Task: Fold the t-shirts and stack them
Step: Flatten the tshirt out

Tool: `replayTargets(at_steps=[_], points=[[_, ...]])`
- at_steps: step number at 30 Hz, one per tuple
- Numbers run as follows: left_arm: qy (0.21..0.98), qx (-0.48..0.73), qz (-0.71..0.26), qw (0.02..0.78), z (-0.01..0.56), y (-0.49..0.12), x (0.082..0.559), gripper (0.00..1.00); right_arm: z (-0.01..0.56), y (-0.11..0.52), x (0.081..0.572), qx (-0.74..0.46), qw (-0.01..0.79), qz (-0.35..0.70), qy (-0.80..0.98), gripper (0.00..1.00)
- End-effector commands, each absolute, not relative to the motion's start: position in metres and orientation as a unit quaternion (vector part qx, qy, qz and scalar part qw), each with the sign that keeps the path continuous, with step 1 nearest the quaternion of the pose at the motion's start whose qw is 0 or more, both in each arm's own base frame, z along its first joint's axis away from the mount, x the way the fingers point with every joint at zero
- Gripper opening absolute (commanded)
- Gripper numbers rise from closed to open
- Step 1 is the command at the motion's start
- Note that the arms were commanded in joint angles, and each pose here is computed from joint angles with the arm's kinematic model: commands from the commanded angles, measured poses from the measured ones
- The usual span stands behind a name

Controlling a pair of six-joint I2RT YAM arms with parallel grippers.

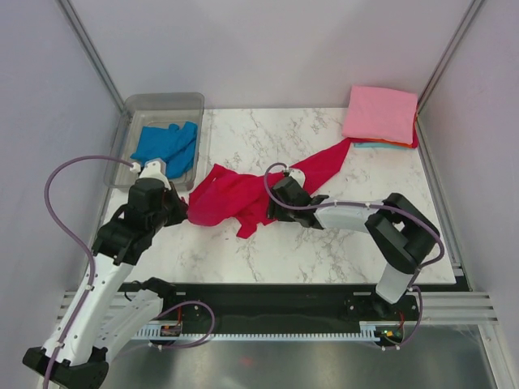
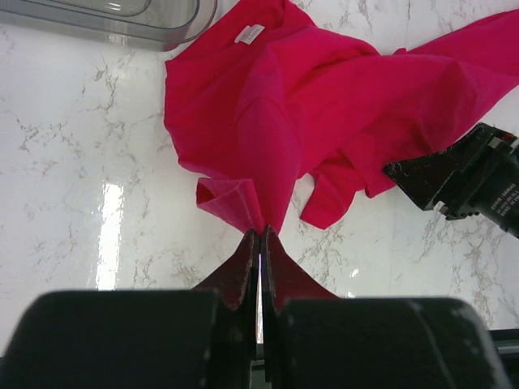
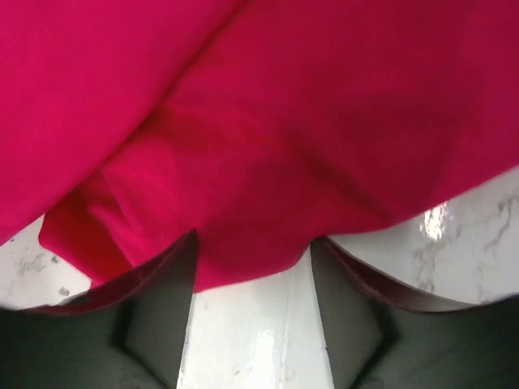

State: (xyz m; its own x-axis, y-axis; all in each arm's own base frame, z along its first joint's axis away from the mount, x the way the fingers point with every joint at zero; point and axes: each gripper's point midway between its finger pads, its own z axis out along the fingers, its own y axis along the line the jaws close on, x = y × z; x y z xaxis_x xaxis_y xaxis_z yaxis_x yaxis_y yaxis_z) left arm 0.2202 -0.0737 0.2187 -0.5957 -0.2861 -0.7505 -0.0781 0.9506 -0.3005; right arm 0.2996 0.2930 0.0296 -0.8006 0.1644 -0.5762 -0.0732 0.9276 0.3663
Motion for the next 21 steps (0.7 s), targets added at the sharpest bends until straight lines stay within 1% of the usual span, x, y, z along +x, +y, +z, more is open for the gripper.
replayTargets(at_steps=[1,4,6,7,8,9,10,11,12,13,14,15,16,17,18,19,20,21], points=[[0.873,-0.091,-0.114,0.466,0.241,-0.069,0.225,0.02,0.030,0.300,0.320,0.039,0.342,0.182,0.921,0.48],[0.860,-0.085,-0.134,0.485,0.267,-0.074,0.225,0.02,0.041,0.290,0.327,0.040,0.362,0.169,0.916,0.24],[0.851,-0.078,-0.141,0.500,0.284,-0.074,0.222,0.02,0.063,0.274,0.327,0.042,0.380,0.156,0.911,0.14],[0.840,-0.075,-0.150,0.516,0.303,-0.074,0.220,0.02,0.075,0.268,0.326,0.041,0.390,0.151,0.907,0.05],[0.835,-0.068,-0.152,0.524,0.313,-0.074,0.220,0.02,0.103,0.258,0.322,0.043,0.406,0.152,0.900,0.00],[0.828,-0.064,-0.158,0.534,0.325,-0.075,0.219,0.02,0.119,0.250,0.320,0.041,0.421,0.144,0.895,0.00],[0.812,-0.060,-0.171,0.555,0.350,-0.075,0.215,0.02,0.136,0.244,0.318,0.037,0.432,0.143,0.890,0.00],[0.807,-0.054,-0.175,0.561,0.360,-0.076,0.214,0.02,0.169,0.235,0.310,0.032,0.443,0.146,0.884,0.00],[0.789,-0.051,-0.185,0.584,0.387,-0.075,0.210,0.02,0.186,0.229,0.308,0.017,0.450,0.137,0.883,0.00],[0.782,-0.047,-0.188,0.593,0.399,-0.075,0.208,0.02,0.203,0.223,0.305,0.009,0.454,0.129,0.882,0.00],[0.774,-0.043,-0.188,0.603,0.412,-0.073,0.207,0.02,0.236,0.216,0.300,0.003,0.456,0.123,0.882,0.00],[0.772,-0.037,-0.187,0.606,0.421,-0.075,0.211,0.02,0.254,0.211,0.299,-0.004,0.461,0.113,0.880,0.00],[0.751,-0.033,-0.194,0.631,0.451,-0.073,0.206,0.02,0.271,0.206,0.297,-0.019,0.467,0.103,0.878,0.00],[0.741,-0.024,-0.190,0.644,0.473,-0.073,0.207,0.02,0.306,0.198,0.296,-0.033,0.480,0.089,0.872,0.00],[0.753,-0.022,-0.177,0.633,0.465,-0.073,0.215,0.02,0.322,0.197,0.295,-0.032,0.483,0.091,0.870,0.00],[0.739,-0.027,-0.164,0.653,0.487,-0.065,0.214,0.02,0.368,0.190,0.298,-0.033,0.519,0.092,0.849,0.00],[0.737,-0.028,-0.154,0.657,0.494,-0.063,0.216,0.02,0.366,0.185,0.300,-0.046,0.504,0.061,0.860,0.00],[0.743,-0.026,-0.145,0.653,0.495,-0.061,0.218,0.02,0.377,0.182,0.303,-0.049,0.510,0.051,0.857,0.00]])
